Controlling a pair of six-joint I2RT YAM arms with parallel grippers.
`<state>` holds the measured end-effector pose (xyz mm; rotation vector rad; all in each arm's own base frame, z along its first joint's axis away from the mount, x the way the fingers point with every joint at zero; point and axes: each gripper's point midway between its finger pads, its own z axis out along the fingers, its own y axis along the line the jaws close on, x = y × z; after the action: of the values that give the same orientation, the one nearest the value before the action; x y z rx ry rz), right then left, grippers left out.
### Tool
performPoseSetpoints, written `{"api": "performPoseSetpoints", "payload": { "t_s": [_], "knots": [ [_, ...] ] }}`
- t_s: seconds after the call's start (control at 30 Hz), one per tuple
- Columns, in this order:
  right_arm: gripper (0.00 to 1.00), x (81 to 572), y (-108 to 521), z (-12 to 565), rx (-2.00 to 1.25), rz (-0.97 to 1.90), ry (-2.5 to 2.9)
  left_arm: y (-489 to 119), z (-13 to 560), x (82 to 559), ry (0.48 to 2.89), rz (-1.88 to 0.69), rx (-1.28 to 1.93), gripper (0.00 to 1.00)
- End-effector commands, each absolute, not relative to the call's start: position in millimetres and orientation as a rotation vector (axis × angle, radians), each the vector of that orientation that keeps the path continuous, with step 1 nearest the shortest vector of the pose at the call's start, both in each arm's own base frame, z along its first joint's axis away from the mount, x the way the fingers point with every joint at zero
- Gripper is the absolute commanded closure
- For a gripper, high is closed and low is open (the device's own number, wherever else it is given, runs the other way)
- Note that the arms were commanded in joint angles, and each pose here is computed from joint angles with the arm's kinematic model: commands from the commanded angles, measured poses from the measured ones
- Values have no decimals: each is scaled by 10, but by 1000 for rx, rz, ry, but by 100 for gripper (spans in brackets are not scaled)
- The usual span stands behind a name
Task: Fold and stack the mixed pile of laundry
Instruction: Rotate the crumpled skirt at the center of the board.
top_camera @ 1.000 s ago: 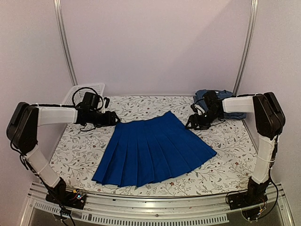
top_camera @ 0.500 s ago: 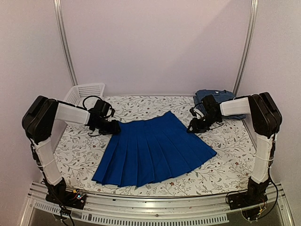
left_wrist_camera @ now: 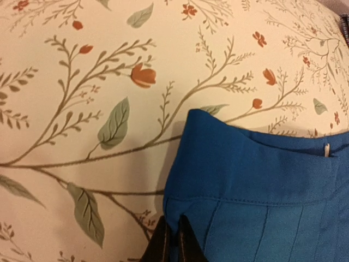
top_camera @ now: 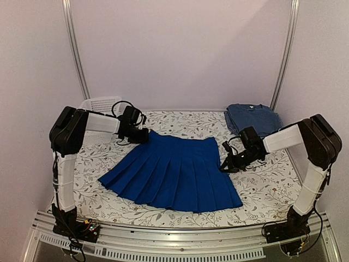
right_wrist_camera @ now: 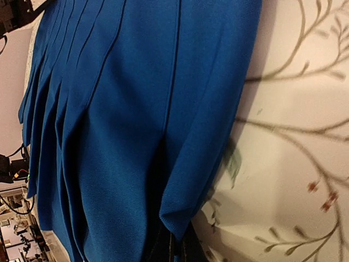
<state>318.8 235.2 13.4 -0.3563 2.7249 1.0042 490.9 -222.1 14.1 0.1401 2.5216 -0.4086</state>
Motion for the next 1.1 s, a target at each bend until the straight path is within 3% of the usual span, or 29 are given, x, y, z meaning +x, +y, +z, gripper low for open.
{"api": "performPoseSetpoints", "payload": {
  "t_s": [0.0, 0.13, 0.23, 0.37, 0.53, 0.67, 0.8, 1.07],
  "knots": [
    [100, 2564, 2649, 191, -325, 1147, 2761, -2448, 156, 5220, 2459, -414, 283, 96],
    [95, 2078, 3255, 590, -419, 1391, 2661, -2852, 304, 5541, 2377, -507, 412, 93],
    [74, 1972, 3401, 816, -471, 1453, 2648, -3245, 519, 5594, 2316, -526, 540, 79],
    [55, 2498, 2999, 1005, -395, 1162, 2613, -3414, 999, 5466, 2238, -519, 576, 52],
    [51, 3121, 2680, 1276, -361, 973, 2518, -3110, 1404, 5238, 2214, -475, 481, 32],
    [50, 3458, 2872, 1384, -471, 937, 2486, -2794, 1408, 4984, 2268, -415, 391, 28],
    [45, 3626, 3003, 1010, -534, 898, 2583, -2504, 1219, 4659, 2346, -371, 306, 27],
    [46, 3634, 2985, 326, -617, 744, 2739, -1983, 730, 3999, 2487, -289, 88, 26]
  ]
}}
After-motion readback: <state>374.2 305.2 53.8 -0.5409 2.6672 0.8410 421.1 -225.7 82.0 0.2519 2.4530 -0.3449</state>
